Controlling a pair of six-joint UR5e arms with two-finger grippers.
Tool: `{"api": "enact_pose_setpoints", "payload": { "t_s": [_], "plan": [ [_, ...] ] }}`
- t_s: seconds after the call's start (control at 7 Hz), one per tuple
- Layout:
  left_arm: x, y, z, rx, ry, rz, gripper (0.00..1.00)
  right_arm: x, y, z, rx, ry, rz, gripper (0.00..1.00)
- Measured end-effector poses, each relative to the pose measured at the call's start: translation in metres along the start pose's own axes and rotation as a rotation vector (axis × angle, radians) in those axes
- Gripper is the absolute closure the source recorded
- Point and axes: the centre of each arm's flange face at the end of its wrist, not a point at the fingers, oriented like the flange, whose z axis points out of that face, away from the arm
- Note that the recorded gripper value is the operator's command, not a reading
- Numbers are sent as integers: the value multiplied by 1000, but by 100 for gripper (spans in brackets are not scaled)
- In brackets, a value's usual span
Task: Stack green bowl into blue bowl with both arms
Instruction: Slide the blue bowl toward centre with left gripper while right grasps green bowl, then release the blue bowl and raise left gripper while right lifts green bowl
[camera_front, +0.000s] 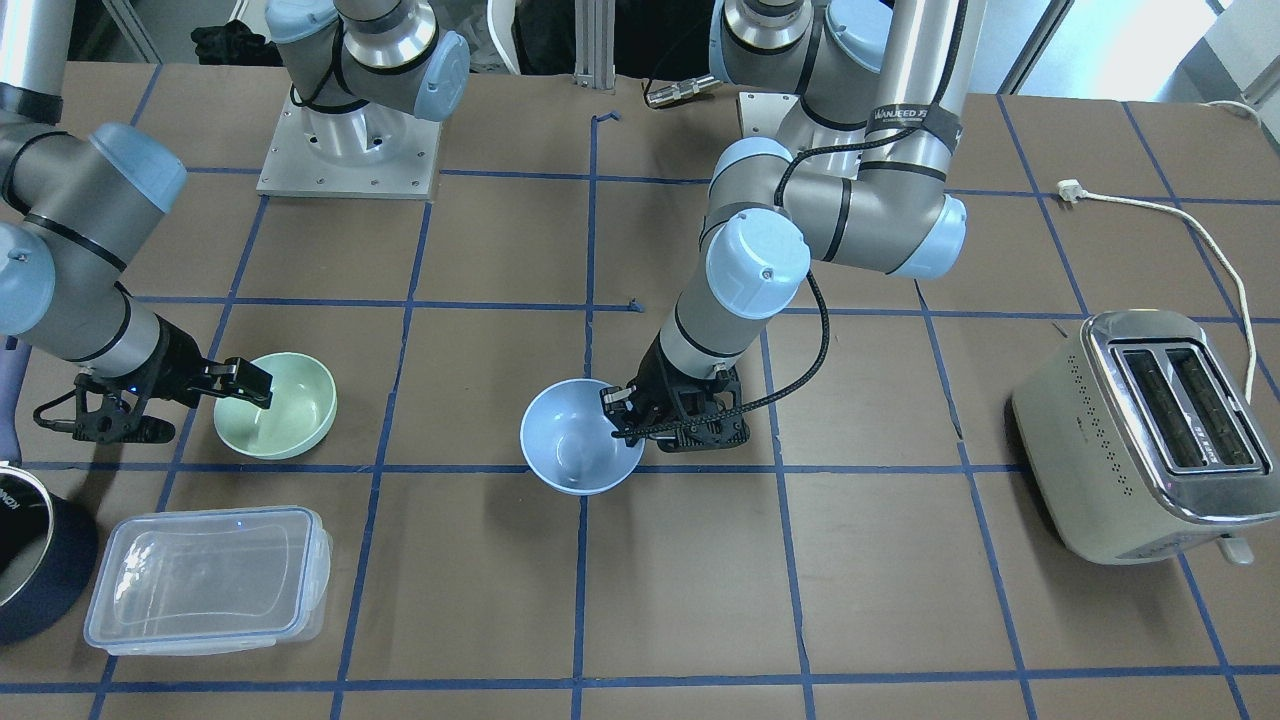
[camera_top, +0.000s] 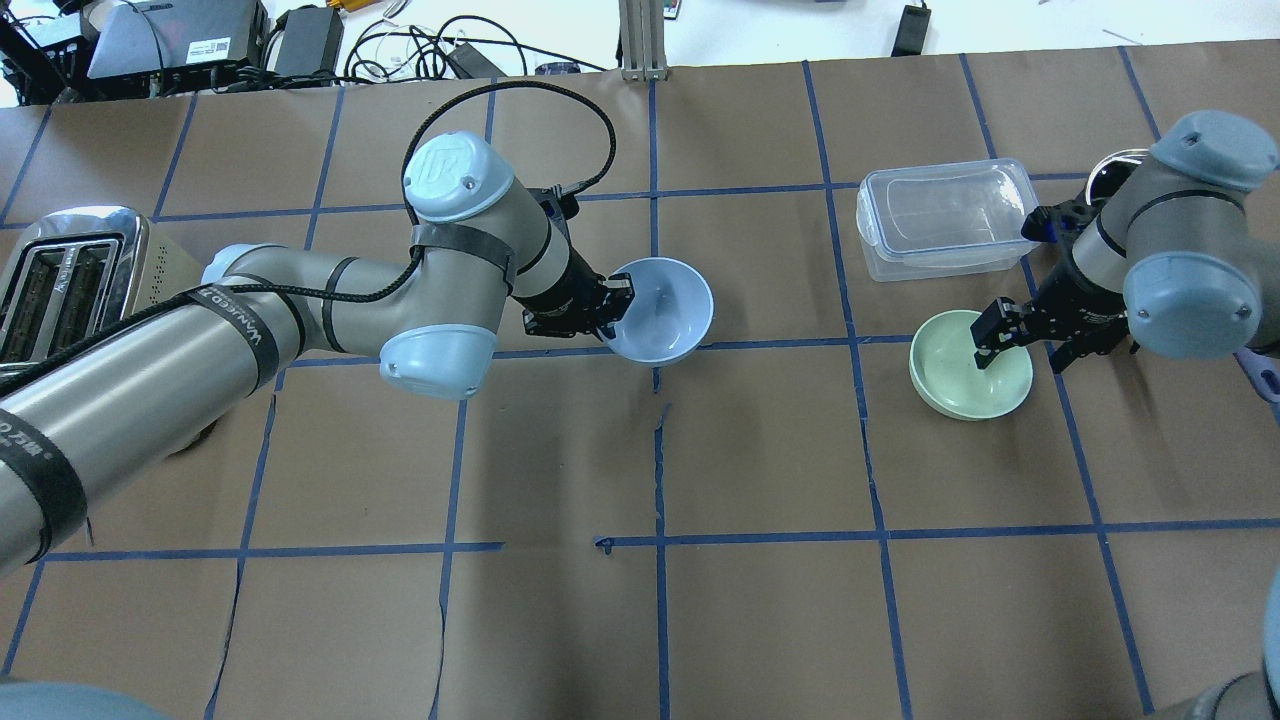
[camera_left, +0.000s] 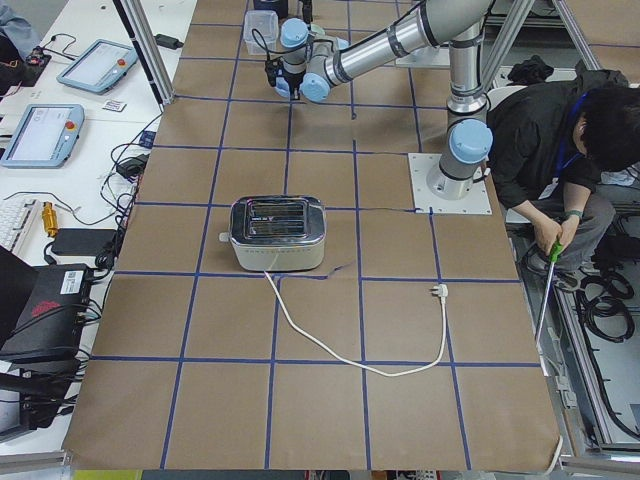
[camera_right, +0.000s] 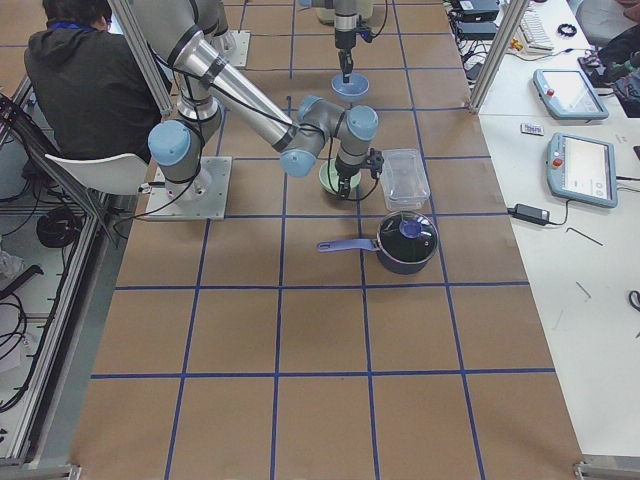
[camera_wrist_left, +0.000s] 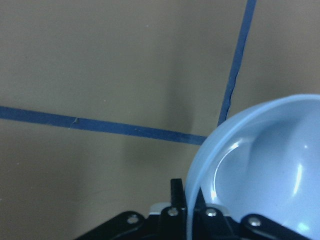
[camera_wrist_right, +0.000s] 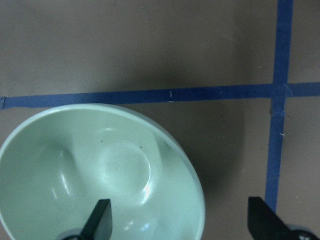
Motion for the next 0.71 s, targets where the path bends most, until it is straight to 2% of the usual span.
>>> {"api": "enact_pose_setpoints", "payload": {
  "t_s": [0.29, 0.43, 0.71],
  "plan": [
    [0, -17, 20, 26, -30, 1, 100, 0, 0, 11, -21, -10, -2, 69],
    [-2, -18, 31, 26, -36, 2, 98, 0, 1, 15, -30, -14, -2, 100],
    [-3, -15, 44, 15, -37, -36, 0, 0, 4, 21, -44, -18, 0, 100]
  ]
}}
